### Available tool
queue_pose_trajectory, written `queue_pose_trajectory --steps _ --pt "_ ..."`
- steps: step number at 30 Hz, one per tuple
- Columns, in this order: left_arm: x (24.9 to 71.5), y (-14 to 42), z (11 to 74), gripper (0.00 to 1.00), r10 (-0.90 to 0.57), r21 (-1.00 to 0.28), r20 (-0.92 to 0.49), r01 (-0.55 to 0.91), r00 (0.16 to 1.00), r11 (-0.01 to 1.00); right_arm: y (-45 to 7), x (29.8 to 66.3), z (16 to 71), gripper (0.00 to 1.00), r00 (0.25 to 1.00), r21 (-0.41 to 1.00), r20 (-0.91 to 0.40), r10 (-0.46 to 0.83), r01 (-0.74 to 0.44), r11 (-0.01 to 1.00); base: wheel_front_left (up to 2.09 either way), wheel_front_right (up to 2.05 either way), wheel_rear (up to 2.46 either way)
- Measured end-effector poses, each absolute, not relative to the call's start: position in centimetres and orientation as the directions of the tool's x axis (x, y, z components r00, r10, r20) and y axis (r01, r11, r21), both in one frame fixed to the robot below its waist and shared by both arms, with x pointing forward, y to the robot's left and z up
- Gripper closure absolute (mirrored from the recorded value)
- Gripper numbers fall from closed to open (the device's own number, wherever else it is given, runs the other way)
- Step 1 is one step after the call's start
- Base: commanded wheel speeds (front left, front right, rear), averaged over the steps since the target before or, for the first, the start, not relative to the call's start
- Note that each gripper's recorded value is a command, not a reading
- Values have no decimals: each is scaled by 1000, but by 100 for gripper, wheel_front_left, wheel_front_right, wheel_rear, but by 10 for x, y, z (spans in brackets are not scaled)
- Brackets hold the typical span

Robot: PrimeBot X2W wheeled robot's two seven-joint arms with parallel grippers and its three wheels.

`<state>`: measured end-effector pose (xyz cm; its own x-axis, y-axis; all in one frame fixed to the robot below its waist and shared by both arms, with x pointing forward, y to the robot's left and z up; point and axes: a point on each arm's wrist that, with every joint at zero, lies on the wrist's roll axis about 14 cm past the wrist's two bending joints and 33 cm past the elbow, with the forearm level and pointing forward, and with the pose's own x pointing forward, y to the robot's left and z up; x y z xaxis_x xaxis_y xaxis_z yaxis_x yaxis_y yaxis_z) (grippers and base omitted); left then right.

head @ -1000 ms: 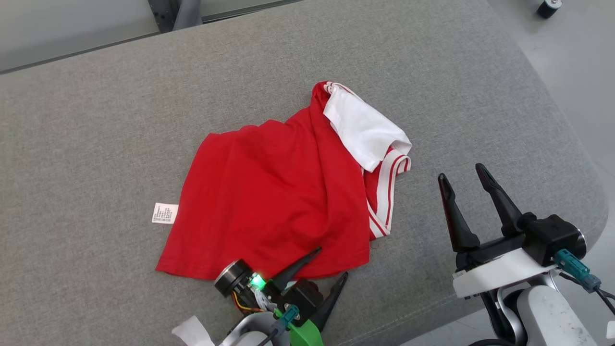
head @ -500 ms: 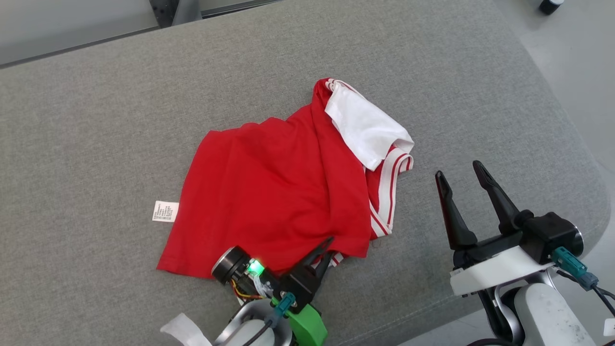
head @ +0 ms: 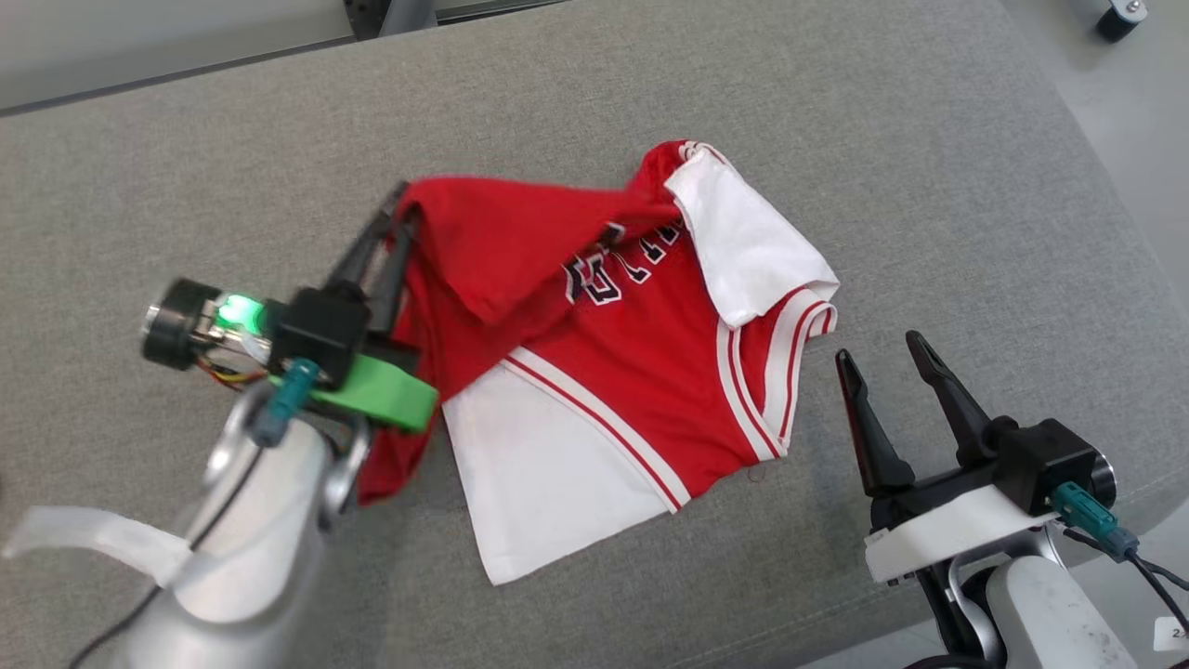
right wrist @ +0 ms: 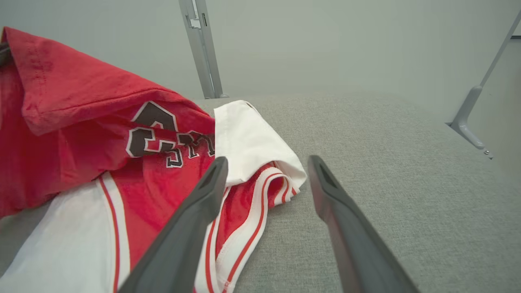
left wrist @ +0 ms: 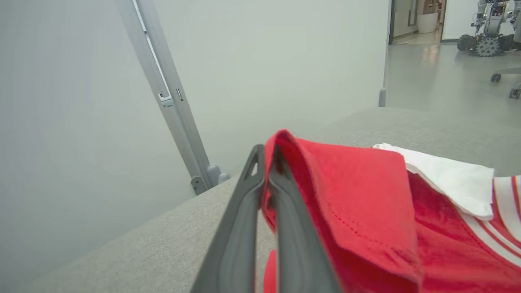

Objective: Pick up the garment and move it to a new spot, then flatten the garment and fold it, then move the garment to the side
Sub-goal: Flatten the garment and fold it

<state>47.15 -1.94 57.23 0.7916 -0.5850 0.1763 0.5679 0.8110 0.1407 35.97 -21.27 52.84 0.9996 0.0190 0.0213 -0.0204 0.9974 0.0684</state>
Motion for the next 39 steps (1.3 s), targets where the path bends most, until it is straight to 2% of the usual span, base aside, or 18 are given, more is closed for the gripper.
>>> queue_pose_trajectory --steps 4,10,11,12,13,19,23,29,39 --pt "523 29 573 100 -486 196 153 456 860 868 -208 367 525 0 999 76 13 33 -34 997 0 0 0" --pt "580 72 567 100 -415 290 91 375 905 881 -207 372 516 0 999 85 -15 32 -30 996 0 0 0" --pt "589 78 568 89 -403 297 89 362 911 884 -208 371 513 0 999 85 -23 28 -26 996 0 0 0" --pt "597 85 569 53 -385 304 86 343 919 889 -209 371 511 0 999 86 -31 26 -23 996 0 0 0" --pt "605 93 567 0 -361 302 77 323 929 897 -209 372 509 0 999 86 -37 23 -20 996 0 0 0" --pt "621 123 556 0 -224 235 65 203 972 951 -211 375 503 0 999 91 -51 13 -8 996 0 0 0" --pt "609 131 552 0 -193 200 72 176 978 964 -206 378 504 0 998 95 -46 30 -25 995 0 0 0" --pt "563 141 533 0 -163 124 46 156 986 980 -191 382 507 0 996 106 -33 81 -77 991 0 0 0" --pt "458 130 498 0 -173 -1 -41 173 984 985 -165 369 516 0 988 125 -7 153 -151 980 0 0 0"
